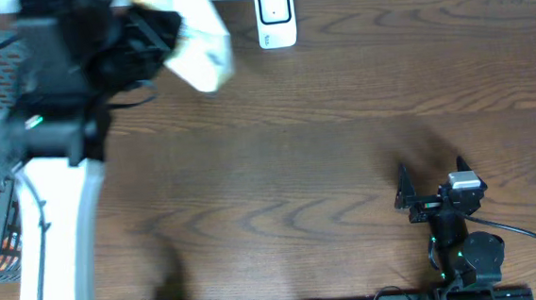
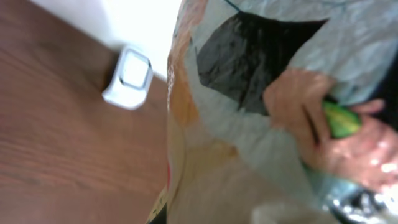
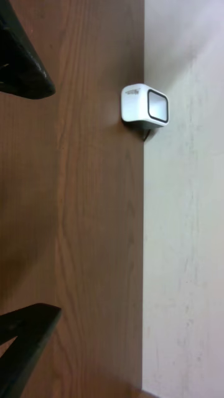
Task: Scan the item barcode
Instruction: 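Lift the package out and carry it toward the white scanner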
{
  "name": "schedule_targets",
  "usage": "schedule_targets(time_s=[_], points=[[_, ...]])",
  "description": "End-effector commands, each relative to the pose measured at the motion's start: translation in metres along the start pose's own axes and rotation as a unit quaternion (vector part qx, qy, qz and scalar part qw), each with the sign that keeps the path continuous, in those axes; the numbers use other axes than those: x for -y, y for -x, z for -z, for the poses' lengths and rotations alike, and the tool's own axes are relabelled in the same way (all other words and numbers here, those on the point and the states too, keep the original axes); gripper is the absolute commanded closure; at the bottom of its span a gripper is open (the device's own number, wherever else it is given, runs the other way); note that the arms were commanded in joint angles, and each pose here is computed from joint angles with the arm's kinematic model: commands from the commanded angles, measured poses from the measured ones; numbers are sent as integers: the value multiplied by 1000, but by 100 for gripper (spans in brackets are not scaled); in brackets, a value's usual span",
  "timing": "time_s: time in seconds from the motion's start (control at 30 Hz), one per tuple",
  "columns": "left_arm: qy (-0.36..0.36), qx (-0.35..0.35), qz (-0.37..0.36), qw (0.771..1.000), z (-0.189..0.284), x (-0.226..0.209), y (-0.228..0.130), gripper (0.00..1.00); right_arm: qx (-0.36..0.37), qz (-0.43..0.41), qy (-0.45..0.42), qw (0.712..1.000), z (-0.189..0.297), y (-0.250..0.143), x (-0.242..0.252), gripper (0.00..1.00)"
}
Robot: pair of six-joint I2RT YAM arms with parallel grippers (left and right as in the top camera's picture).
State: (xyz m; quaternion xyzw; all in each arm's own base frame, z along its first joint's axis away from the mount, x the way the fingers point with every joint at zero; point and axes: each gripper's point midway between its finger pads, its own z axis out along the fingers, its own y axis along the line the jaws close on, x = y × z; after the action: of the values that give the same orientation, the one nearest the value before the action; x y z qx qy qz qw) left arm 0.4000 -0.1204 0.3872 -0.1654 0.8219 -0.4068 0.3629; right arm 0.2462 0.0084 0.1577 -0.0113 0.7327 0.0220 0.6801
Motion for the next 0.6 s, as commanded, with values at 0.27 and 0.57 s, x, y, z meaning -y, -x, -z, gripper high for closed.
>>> schedule_targets(time_s=[0.27,0.57], points=[[80,-153,-61,983,-126,-44,-95,92,0,5,-2,1000,0,-1,0,1],[274,-154,-123,941,-170,-120,-145,92,0,5,-2,1000,0,-1,0,1]])
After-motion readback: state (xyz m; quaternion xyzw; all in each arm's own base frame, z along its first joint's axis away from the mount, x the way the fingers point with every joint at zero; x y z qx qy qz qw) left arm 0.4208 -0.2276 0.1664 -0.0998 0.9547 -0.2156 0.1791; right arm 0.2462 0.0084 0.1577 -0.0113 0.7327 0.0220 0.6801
